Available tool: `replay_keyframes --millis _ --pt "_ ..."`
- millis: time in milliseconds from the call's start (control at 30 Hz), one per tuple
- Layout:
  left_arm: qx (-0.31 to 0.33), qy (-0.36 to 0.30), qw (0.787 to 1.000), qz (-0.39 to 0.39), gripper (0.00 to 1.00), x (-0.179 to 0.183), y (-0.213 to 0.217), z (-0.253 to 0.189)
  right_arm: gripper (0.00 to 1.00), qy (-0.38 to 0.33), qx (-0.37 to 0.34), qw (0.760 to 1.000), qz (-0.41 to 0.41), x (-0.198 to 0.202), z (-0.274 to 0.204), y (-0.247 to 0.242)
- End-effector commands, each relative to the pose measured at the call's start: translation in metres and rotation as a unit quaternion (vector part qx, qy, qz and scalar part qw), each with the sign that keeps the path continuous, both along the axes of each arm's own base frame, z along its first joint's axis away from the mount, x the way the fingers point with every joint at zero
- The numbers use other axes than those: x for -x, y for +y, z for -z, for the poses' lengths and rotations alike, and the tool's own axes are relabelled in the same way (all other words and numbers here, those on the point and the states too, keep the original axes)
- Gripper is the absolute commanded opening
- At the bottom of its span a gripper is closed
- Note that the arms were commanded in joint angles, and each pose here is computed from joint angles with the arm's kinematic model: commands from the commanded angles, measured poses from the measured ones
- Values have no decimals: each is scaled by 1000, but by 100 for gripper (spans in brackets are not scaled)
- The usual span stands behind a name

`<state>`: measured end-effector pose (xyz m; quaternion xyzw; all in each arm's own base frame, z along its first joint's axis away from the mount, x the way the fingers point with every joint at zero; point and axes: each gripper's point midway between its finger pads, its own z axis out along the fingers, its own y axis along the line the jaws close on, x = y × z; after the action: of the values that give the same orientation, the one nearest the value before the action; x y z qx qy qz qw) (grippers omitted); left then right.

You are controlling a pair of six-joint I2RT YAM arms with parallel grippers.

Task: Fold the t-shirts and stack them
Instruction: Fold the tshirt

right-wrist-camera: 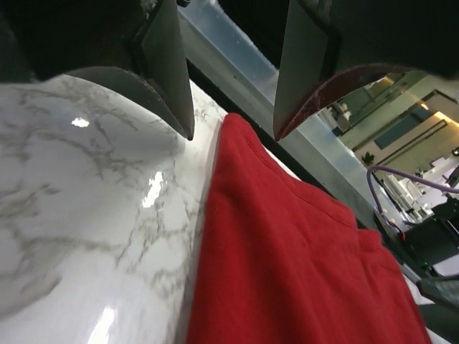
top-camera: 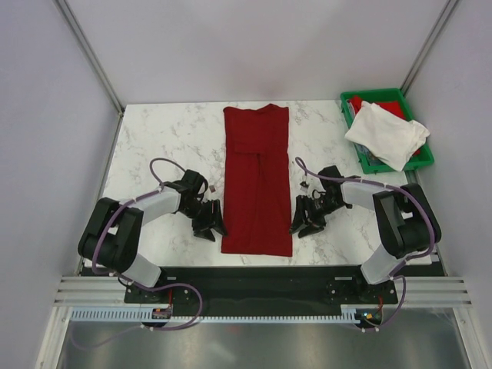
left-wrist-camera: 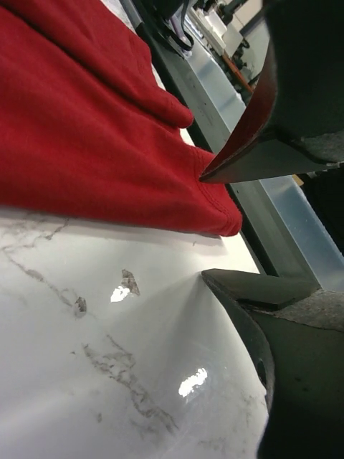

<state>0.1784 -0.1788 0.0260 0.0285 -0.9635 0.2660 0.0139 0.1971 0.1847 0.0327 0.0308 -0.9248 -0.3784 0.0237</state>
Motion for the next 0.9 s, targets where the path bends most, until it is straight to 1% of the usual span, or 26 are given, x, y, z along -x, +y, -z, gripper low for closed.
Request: replay_keyframes --millis 0,67,133,267,433,600,633,700,733,767,833,867 --pt "25 16 999 -37 59 -6 -11 1 57 46 0 999 4 23 -2 4" --pt "26 28 998 -42 59 -5 -13 5 57 63 15 998 7 29 5 4" --pt "22 38 998 -42 58 -2 -12 9 57 66 23 998 -3 32 9 7" --pt "15 60 997 -40 54 8 -9 15 57 79 36 996 -18 36 18 13" --pt "12 68 997 -28 49 20 -9 15 57 89 41 995 -25 37 23 21" --pt "9 70 997 -20 46 30 -8 15 54 94 59 993 -25 43 31 18" --pt "10 71 997 -20 44 31 -8 16 53 92 61 994 -24 42 33 18" --pt "11 67 998 -17 40 30 -8 15 46 92 60 994 -21 40 35 19" --pt "12 66 998 -16 34 30 -8 15 41 86 55 995 -20 37 35 21" --pt "13 64 998 -16 32 29 -9 14 34 84 52 995 -20 35 35 22" --pt "19 55 998 -14 26 24 -11 12 29 80 44 996 -20 30 35 26" --pt "19 52 998 -13 23 22 -11 11 23 76 40 996 -20 26 33 28"
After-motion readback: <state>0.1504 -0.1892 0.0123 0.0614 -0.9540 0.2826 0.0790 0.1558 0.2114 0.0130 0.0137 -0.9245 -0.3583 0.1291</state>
